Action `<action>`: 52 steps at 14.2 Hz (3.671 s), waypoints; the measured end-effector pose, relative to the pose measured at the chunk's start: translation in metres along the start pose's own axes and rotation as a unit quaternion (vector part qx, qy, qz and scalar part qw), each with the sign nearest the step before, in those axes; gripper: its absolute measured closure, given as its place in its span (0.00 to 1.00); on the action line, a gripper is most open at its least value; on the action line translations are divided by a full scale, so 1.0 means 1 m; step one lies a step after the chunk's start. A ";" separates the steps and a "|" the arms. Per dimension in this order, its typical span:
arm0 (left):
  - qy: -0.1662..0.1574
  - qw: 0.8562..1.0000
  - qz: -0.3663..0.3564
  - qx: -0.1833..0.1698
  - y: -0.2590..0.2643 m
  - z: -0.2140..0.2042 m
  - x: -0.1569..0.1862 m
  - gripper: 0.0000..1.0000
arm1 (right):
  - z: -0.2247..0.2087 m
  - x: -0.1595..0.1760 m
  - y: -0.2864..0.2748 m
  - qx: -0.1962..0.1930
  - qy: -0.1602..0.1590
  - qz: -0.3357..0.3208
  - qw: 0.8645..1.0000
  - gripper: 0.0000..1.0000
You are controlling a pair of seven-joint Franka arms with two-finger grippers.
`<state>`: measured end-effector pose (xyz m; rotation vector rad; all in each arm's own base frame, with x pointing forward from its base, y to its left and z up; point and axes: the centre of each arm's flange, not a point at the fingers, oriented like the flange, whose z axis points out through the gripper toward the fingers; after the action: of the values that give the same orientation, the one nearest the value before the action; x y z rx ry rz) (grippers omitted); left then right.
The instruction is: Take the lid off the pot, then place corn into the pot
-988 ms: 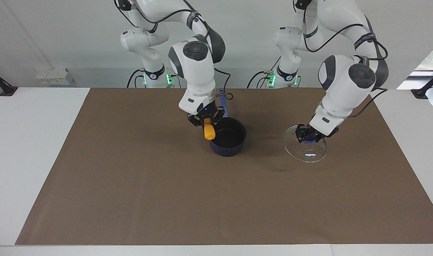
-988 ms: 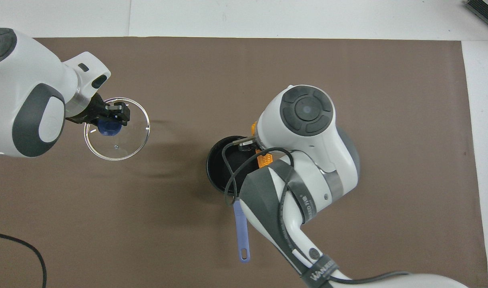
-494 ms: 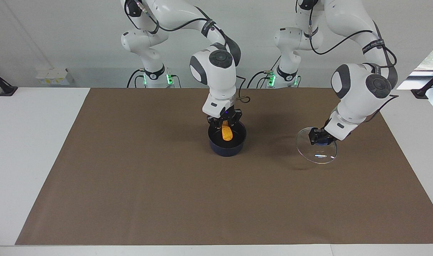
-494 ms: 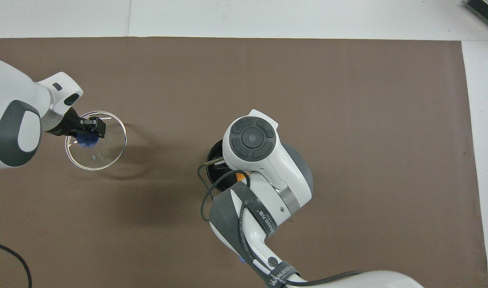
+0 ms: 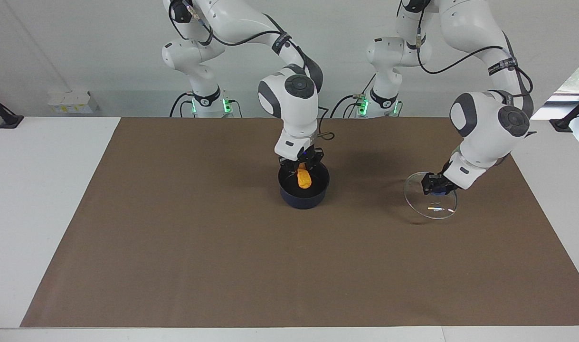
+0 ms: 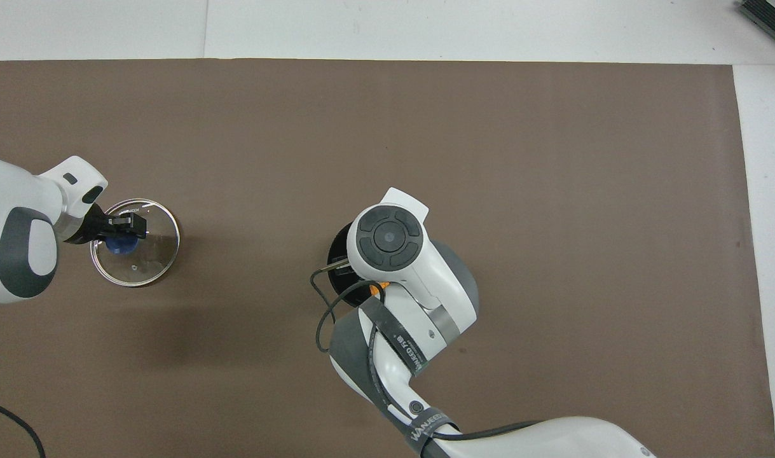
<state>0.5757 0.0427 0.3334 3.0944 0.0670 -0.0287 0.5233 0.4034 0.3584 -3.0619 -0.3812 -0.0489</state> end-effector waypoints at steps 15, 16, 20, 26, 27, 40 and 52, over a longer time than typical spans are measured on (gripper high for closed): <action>-0.005 0.998 0.059 -0.009 0.064 -0.128 0.020 0.00 | -0.041 0.018 0.064 -0.008 0.043 0.040 0.998 0.00; -0.011 0.998 0.064 -0.010 0.070 -0.145 0.018 0.00 | -0.063 0.021 0.085 -0.008 0.050 0.056 0.997 0.00; -0.027 0.996 0.079 -0.011 0.086 -0.192 0.012 0.00 | -0.132 0.016 0.167 -0.018 0.053 0.090 0.994 0.00; -0.049 0.995 0.082 -0.013 0.085 -0.232 -0.010 0.00 | -0.206 -0.007 0.307 -0.033 0.067 0.130 0.989 0.00; -0.046 0.996 0.082 -0.013 0.084 -0.242 -0.016 0.00 | -0.221 -0.013 0.322 -0.034 0.069 0.143 0.987 0.00; -0.050 0.995 0.086 0.014 0.080 -0.298 -0.044 0.00 | -0.361 -0.095 0.410 -0.033 0.052 0.196 0.979 0.00; -0.046 0.995 0.088 0.012 0.082 -0.304 -0.045 0.00 | -0.346 -0.110 0.426 -0.025 0.003 0.212 0.977 0.00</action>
<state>0.5397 -0.0269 0.6418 3.1048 -0.2107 -0.1675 0.5133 -0.0562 0.6775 -3.1165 0.2835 -0.0489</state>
